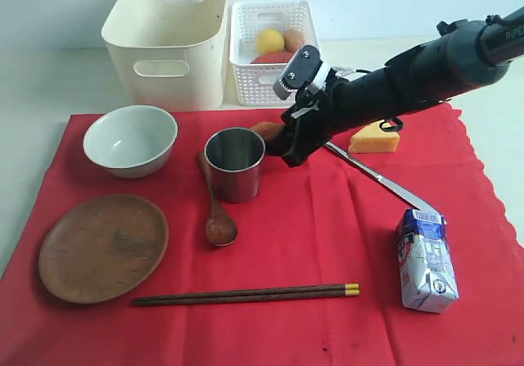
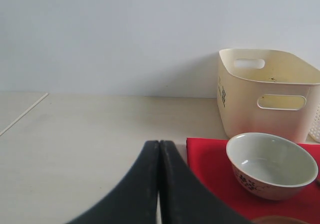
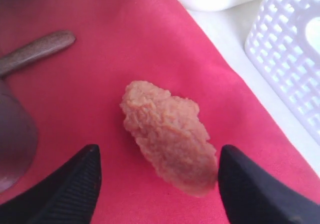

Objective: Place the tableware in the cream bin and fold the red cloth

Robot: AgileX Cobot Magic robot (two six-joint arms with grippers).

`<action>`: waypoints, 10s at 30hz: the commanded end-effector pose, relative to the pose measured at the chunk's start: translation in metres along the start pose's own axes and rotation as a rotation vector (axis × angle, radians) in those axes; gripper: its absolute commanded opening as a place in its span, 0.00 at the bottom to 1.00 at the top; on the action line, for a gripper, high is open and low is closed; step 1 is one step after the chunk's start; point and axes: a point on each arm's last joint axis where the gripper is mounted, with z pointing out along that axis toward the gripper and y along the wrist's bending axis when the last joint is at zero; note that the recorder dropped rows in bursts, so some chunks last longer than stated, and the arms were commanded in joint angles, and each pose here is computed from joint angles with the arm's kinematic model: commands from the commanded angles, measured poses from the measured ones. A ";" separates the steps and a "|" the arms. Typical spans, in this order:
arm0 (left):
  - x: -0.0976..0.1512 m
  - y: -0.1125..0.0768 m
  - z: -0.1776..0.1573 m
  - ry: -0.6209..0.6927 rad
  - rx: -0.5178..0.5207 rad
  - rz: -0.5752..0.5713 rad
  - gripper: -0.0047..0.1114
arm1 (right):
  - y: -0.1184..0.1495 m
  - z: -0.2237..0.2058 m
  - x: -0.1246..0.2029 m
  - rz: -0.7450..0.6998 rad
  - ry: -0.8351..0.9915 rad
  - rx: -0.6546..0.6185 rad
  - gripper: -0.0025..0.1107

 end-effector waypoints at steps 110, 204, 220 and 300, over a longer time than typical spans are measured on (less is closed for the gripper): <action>-0.001 0.000 0.000 -0.007 -0.002 -0.005 0.04 | -0.025 -0.038 -0.088 0.169 -0.080 0.404 0.02; -0.001 0.000 0.000 -0.007 -0.002 -0.005 0.04 | 0.014 -0.149 0.000 0.742 -0.013 0.543 0.35; -0.001 0.000 0.000 -0.007 -0.002 -0.005 0.04 | 0.000 -0.098 0.036 0.696 0.169 0.490 0.81; -0.001 0.000 0.000 -0.007 -0.002 -0.005 0.04 | -0.026 -0.116 -0.040 0.642 -0.062 0.498 0.02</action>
